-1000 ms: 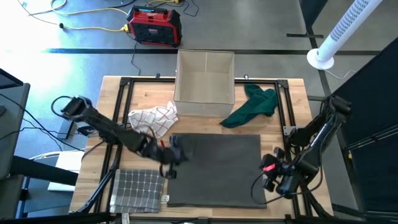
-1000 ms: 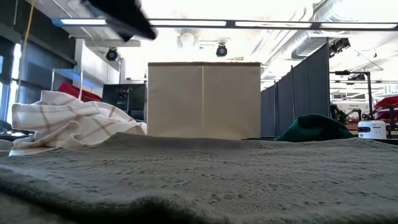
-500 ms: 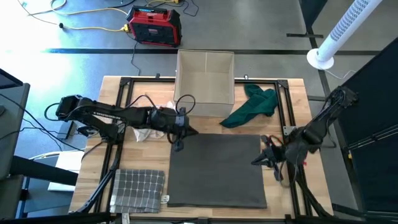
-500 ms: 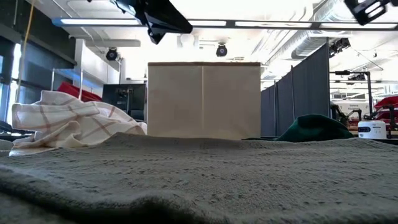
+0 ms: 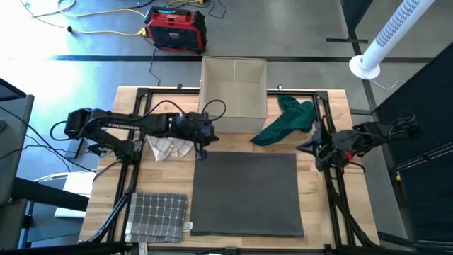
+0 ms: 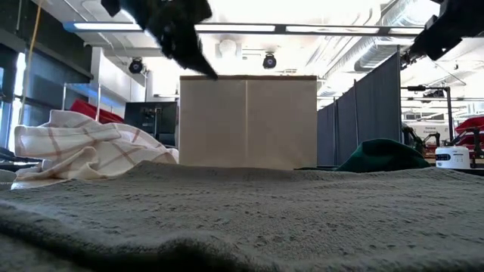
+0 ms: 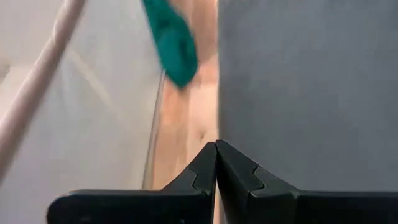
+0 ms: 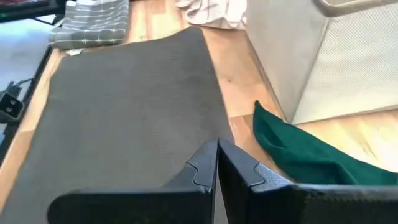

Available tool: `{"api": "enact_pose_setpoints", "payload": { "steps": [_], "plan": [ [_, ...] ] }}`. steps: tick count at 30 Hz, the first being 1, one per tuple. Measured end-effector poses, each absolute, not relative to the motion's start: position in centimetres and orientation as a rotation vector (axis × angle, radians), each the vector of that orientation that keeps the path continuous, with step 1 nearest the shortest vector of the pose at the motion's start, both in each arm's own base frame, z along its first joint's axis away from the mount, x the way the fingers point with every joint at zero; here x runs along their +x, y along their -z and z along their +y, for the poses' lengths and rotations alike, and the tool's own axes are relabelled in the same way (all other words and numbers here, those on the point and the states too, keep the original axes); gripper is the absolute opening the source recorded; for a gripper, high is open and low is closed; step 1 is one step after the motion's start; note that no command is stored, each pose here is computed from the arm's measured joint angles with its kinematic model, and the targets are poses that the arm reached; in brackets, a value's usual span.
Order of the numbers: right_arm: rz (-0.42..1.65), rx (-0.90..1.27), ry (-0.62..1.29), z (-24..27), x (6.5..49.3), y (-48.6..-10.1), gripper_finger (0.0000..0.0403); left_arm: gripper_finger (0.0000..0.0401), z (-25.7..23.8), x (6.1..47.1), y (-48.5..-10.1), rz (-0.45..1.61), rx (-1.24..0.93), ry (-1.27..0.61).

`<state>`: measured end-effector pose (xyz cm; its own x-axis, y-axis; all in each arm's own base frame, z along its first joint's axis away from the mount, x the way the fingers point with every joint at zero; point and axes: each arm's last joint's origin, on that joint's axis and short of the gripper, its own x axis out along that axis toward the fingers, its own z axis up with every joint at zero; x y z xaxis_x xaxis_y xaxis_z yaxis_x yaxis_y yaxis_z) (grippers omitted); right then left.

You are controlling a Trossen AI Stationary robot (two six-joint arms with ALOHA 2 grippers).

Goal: Fold towel
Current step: Fold the dark grey towel

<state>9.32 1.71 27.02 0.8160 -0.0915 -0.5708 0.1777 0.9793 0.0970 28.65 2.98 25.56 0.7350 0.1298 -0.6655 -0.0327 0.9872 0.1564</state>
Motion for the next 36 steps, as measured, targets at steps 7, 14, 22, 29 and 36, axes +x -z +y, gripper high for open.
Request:
{"api": "enact_pose_setpoints", "payload": {
  "steps": [7,14,22,29,36],
  "plan": [
    [0.774,0.161,0.191,1.0,12.3,-25.5,0.0008,0.0032,4.5,28.2,-24.3,0.784,0.083,-0.12],
    [1.156,0.265,0.287,-1.2,14.7,-21.8,0.0068,0.0087,5.0,28.5,-23.3,0.819,-0.003,-0.111],
    [1.359,0.341,0.186,-2.3,15.8,-20.5,0.0154,0.0143,3.7,28.7,-22.9,0.846,-0.007,-0.075],
    [1.485,0.312,0.164,-2.7,16.9,-19.5,0.0212,0.0158,2.1,28.8,-22.9,0.848,-0.012,-0.035],
    [1.649,0.334,0.161,-2.9,18.2,-16.8,0.022,0.0159,0.3,28.7,-22.7,0.873,0.022,0.025]
  ]
}}
